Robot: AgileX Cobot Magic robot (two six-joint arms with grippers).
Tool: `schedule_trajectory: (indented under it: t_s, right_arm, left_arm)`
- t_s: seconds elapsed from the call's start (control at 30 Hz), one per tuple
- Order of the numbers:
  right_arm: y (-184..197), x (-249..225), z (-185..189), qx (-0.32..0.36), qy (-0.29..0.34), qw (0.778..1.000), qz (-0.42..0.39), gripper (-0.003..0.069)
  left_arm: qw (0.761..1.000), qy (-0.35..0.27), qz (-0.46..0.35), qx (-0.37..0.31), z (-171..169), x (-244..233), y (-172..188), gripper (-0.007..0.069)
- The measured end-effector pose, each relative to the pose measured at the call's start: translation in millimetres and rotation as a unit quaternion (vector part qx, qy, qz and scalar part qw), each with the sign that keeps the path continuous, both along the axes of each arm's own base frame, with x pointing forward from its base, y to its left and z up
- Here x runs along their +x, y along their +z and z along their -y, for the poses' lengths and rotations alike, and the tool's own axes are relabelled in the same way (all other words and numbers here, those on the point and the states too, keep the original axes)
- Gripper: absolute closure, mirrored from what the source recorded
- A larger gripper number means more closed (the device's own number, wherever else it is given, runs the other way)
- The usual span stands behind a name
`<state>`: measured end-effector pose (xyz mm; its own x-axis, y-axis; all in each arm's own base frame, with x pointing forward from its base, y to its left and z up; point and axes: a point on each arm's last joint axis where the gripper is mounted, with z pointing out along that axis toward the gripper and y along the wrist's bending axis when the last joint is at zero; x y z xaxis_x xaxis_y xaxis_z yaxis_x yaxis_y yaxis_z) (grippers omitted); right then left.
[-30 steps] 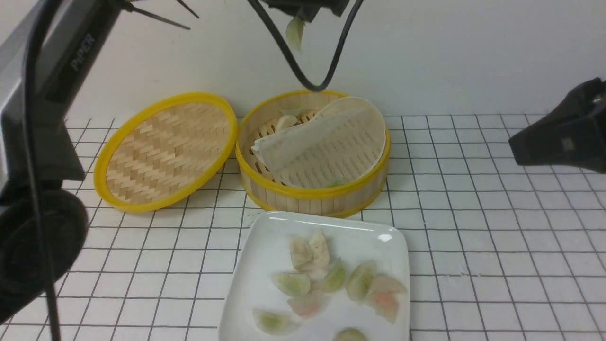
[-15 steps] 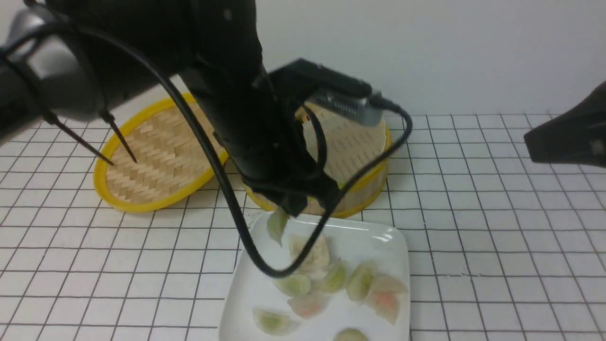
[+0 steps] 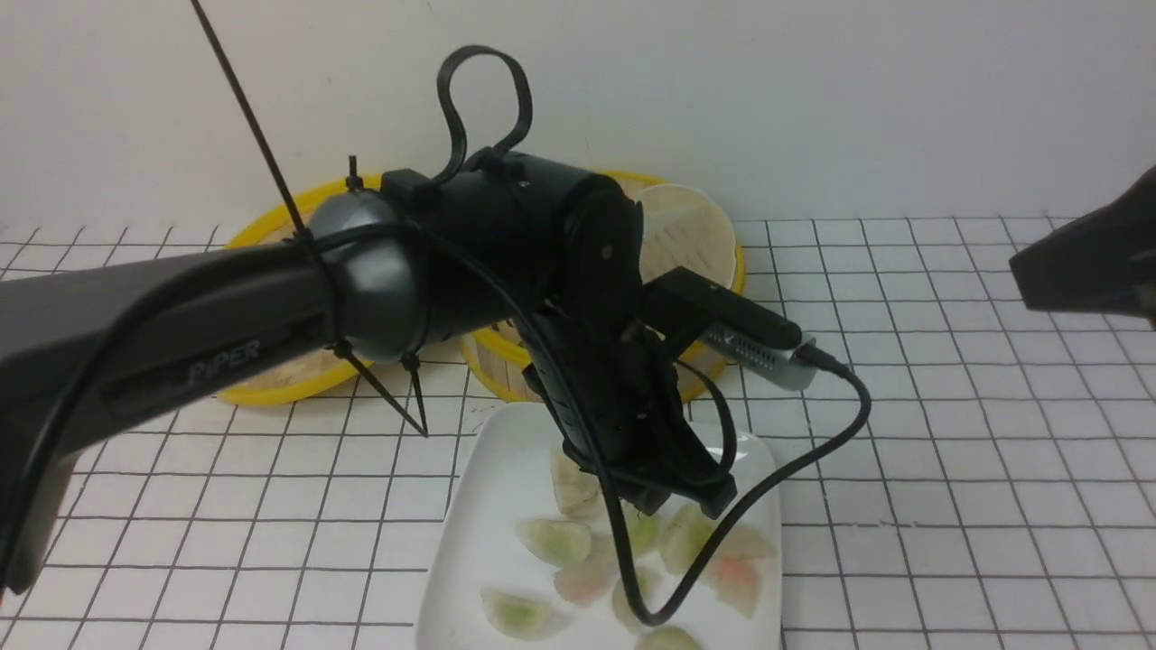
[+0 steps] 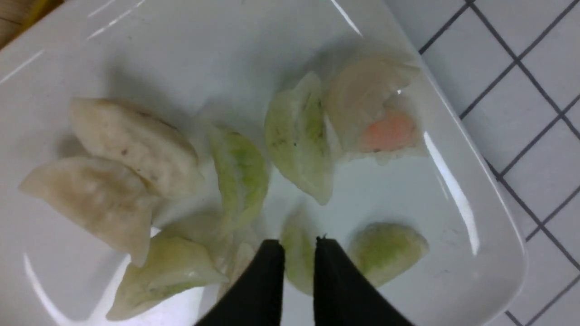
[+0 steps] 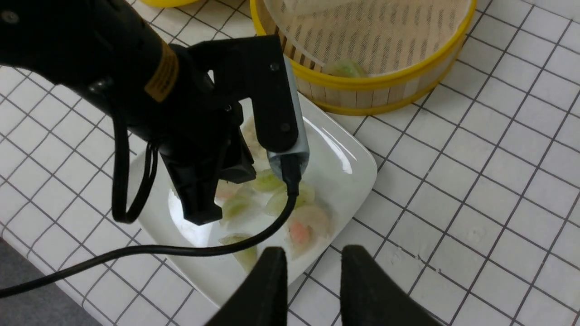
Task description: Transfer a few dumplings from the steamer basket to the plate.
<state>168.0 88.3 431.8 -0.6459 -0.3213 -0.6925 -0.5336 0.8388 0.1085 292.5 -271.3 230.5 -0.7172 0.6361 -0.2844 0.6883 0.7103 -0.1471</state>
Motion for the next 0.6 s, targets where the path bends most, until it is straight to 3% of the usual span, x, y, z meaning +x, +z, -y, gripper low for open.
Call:
schedule_trajectory:
  t_s: [0.17, 0.27, 0.33, 0.43, 0.5, 0.6]
  right_arm:
    - [4, -6, 3, 0.002, 0.0, 1.0, 0.011, 0.0498]
    - [11, -19, 8, 0.011, -0.001, 1.0, 0.029, 0.0498]
    - [14, -38, 16, 0.022, -0.004, 0.999, 0.047, 0.0498]
    - [8, -70, 29, 0.047, -0.015, 0.995, 0.085, 0.0498]
    - [0, -88, 38, 0.09, -0.039, 0.987, 0.129, 0.0498]
    - [-16, -108, 50, 0.16, -0.08, 0.963, 0.203, 0.0501]
  left_arm:
    - [1.0, -0.001, 0.006, 0.001, 1, 2, 1, 0.0294]
    - [1.0, -0.004, 0.011, 0.009, 1, 4, 14, 0.0275]
    - [1.0, 0.0, 0.022, 0.022, -4, 4, 34, 0.0352]
    - [0.996, 0.017, 0.08, 0.033, -21, -3, 76, 0.0542]
    - [0.991, 0.038, 0.125, 0.033, -38, -13, 109, 0.0603]
    - [0.98, 0.08, 0.185, 0.012, -71, -40, 156, 0.0627]
